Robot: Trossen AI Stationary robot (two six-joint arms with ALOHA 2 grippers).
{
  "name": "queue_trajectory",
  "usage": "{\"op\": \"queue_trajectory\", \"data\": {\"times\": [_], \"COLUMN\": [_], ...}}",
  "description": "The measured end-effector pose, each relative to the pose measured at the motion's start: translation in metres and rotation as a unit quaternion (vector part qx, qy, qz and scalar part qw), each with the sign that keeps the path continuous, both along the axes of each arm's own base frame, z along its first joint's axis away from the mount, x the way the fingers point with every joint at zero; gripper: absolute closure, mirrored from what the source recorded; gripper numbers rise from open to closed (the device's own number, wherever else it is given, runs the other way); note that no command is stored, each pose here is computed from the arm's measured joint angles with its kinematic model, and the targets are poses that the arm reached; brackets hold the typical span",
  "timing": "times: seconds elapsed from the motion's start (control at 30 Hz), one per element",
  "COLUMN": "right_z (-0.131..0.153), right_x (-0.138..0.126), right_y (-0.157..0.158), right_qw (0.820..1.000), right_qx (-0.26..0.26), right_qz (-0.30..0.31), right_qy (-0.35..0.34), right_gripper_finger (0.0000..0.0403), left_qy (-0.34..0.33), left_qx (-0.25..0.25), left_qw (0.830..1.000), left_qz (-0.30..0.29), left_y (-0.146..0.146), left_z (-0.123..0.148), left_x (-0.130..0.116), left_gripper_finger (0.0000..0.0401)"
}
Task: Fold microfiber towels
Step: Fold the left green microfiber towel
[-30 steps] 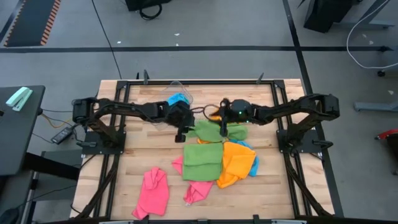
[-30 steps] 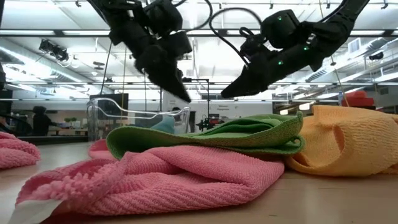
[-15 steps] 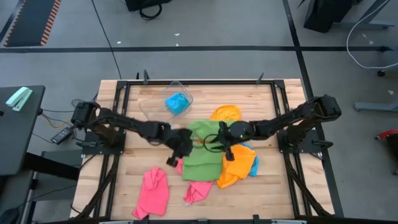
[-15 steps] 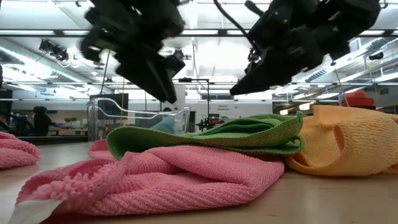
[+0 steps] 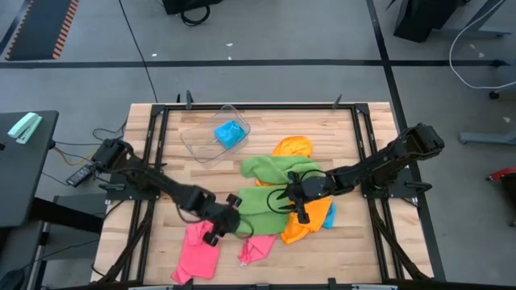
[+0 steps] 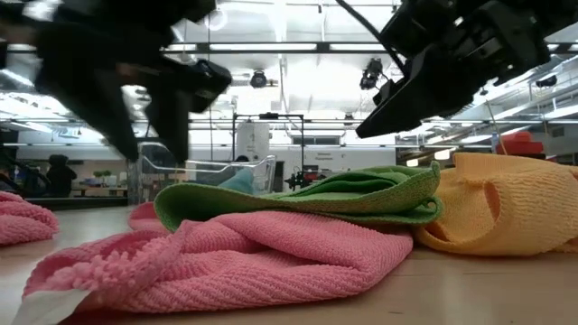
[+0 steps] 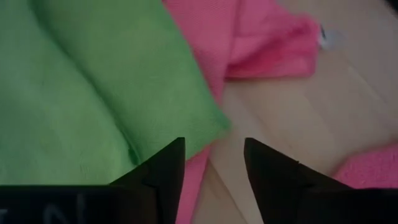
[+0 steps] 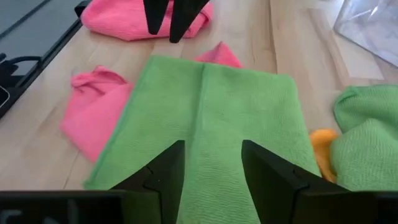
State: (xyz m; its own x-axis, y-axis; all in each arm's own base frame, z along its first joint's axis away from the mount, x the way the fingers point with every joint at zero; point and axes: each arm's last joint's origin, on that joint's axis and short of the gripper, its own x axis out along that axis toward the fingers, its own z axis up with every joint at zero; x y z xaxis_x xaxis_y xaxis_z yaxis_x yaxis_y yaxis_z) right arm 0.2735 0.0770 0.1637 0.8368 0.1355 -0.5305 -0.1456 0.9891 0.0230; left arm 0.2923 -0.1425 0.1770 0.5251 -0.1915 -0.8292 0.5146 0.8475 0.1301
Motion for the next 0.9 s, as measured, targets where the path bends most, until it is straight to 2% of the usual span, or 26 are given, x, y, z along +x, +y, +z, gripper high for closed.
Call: {"op": "queue_trajectory", "data": {"times": [0.23,0.37,0.9], "right_z": [0.002,0.002,0.004], "right_x": [0.0,0.001,0.003], "right_y": [0.002,0.001,-0.003], "right_qw": [1.0,1.0,0.999], "right_qx": [-0.021,-0.024,-0.029], "right_qz": [-0.001,0.0,-0.005], "right_qy": [-0.014,-0.018,-0.03], "right_gripper_finger": [0.0226,0.0227,0.0228], "left_qy": [-0.035,-0.041,-0.055], "left_qx": [0.127,0.174,0.217], "left_qw": [0.99,0.983,0.97], "left_qz": [-0.039,-0.052,-0.094], "left_y": [-0.023,-0.026,-0.027], "left_z": [-0.008,-0.012,-0.016], "left_x": [-0.013,-0.015,-0.011], "left_gripper_finger": [0.0205,0.0196,0.0189]}}
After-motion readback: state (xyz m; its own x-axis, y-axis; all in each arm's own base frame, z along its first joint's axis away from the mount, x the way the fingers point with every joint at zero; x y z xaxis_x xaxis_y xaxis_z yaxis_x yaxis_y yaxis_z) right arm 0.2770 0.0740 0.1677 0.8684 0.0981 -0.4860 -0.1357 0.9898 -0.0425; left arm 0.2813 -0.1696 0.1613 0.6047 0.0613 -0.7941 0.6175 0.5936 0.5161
